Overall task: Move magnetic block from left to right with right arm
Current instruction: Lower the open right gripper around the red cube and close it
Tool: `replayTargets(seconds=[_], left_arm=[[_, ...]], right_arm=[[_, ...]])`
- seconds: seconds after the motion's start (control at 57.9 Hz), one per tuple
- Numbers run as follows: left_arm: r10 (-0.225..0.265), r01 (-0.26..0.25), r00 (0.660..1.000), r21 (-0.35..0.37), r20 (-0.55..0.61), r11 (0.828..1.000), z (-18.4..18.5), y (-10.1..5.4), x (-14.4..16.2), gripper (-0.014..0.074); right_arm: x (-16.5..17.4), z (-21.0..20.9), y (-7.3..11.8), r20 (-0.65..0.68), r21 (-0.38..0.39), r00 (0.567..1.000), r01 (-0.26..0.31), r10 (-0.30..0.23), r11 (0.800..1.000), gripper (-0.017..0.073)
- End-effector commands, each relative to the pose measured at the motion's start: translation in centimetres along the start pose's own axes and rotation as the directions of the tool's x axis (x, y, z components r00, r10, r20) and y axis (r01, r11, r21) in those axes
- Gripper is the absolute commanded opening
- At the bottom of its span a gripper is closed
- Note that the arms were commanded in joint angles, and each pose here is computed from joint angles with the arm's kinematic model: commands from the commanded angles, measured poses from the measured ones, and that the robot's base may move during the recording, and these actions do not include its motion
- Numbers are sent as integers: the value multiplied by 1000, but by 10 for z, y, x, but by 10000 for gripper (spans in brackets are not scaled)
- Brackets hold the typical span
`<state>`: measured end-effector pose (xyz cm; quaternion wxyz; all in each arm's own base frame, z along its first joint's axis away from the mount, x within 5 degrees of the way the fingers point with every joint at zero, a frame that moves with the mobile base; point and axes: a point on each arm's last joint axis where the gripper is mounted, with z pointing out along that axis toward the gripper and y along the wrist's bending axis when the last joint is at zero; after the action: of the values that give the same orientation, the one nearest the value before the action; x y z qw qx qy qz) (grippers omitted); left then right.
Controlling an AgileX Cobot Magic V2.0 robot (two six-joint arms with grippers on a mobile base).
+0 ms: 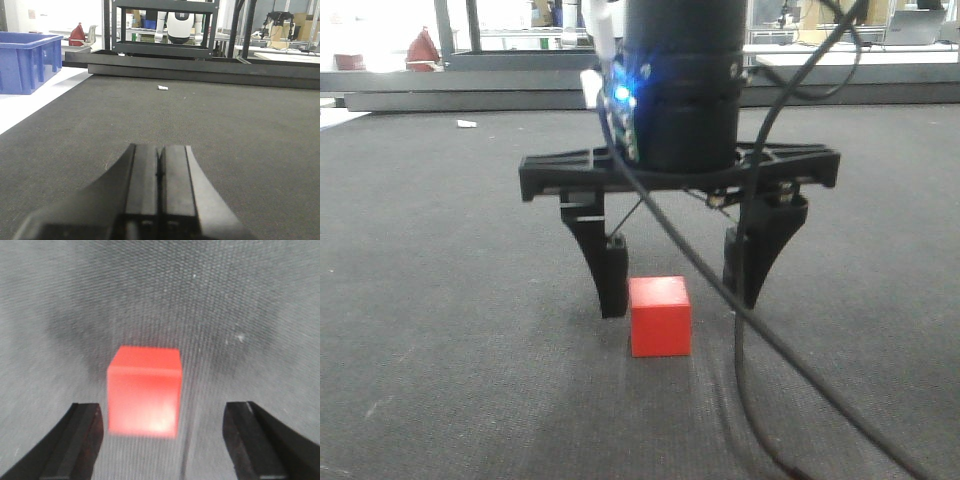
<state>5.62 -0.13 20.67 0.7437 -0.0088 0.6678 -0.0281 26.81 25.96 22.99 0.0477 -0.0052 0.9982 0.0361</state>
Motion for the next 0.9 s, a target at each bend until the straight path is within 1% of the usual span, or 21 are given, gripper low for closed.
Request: replayTargets(seconds=[0.0, 0.19, 0.345, 0.518, 0.622, 0.691, 0.76, 0.812, 0.881], left_arm=[[-8, 8, 996, 1, 89, 1000, -1, 0, -6, -126], [-8, 8, 996, 1, 89, 1000, -1, 0, -6, -126], [-8, 8, 996, 1, 89, 1000, -1, 0, -6, -126], [-8, 8, 996, 1, 89, 1000, -1, 0, -6, -126], [-8, 8, 996, 1, 89, 1000, -1, 0, -6, -126], [-8, 8, 996, 1, 89, 1000, -1, 0, -6, -126], [-8, 8, 996, 1, 89, 1000, -1, 0, -6, -126], [-8, 8, 996, 1, 89, 1000, -1, 0, -6, -126], [-8, 8, 996, 1, 89, 1000, -1, 0, -6, -126]], right_arm=[[-6, -22, 5, 70, -59, 998, 4, 0, 998, 596], [-10, -15, 9, 59, -53, 998, 2, 1, 999, 596], [-10, -13, 9, 52, -51, 998, -22, 24, 998, 596], [-9, -13, 10, 40, -61, 999, -29, 32, 998, 589], [-9, -12, 10, 40, -61, 999, -29, 31, 998, 503], [-9, -12, 11, 40, -61, 999, -29, 32, 998, 393], [-9, -12, 11, 40, -61, 999, -29, 32, 998, 307], [-9, -13, 10, 44, -56, 999, -27, 30, 998, 267], [-9, -14, 9, 44, -54, 999, -26, 29, 998, 251]])
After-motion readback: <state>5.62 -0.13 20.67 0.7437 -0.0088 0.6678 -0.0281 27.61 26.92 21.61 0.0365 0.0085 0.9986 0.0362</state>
